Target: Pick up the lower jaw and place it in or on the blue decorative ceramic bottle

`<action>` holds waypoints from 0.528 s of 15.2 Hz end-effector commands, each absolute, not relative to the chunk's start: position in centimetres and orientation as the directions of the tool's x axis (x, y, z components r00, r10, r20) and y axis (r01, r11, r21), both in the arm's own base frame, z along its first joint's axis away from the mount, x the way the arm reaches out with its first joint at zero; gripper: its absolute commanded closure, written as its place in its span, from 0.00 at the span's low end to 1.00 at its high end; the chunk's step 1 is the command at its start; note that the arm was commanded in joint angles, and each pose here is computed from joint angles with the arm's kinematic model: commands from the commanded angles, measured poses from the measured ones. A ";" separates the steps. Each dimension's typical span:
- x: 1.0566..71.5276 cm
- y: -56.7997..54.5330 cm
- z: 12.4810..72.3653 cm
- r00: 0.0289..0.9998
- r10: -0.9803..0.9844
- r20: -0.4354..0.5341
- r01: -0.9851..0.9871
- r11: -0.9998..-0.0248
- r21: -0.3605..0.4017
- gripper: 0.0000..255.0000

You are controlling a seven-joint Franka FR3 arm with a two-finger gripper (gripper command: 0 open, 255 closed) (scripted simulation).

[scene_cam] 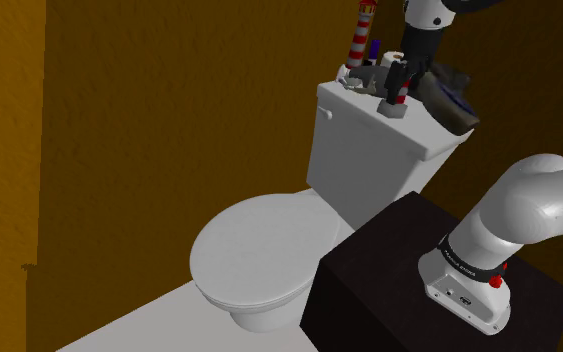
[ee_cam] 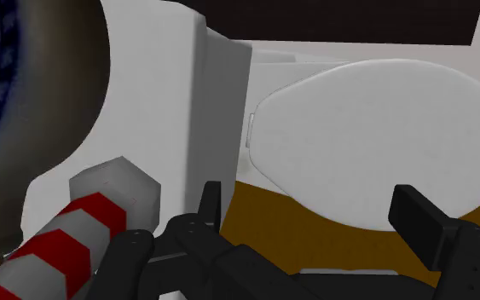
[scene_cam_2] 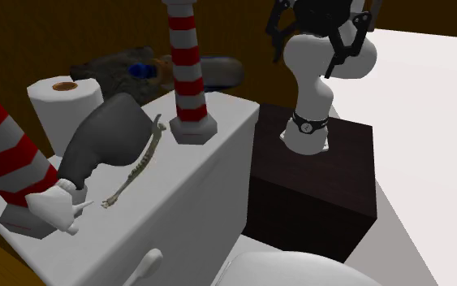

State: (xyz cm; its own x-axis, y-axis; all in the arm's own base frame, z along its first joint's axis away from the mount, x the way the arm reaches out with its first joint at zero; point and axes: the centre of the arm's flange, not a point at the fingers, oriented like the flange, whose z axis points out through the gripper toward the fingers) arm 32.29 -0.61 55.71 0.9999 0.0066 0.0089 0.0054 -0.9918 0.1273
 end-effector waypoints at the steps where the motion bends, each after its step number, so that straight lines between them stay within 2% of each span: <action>1: 32.3 -0.6 55.7 1.000 0.007 0.009 0.005 -0.992 0.127 0.00; 8: 37.5 -6.1 53.3 0.997 0.037 0.074 0.022 -0.982 0.186 0.00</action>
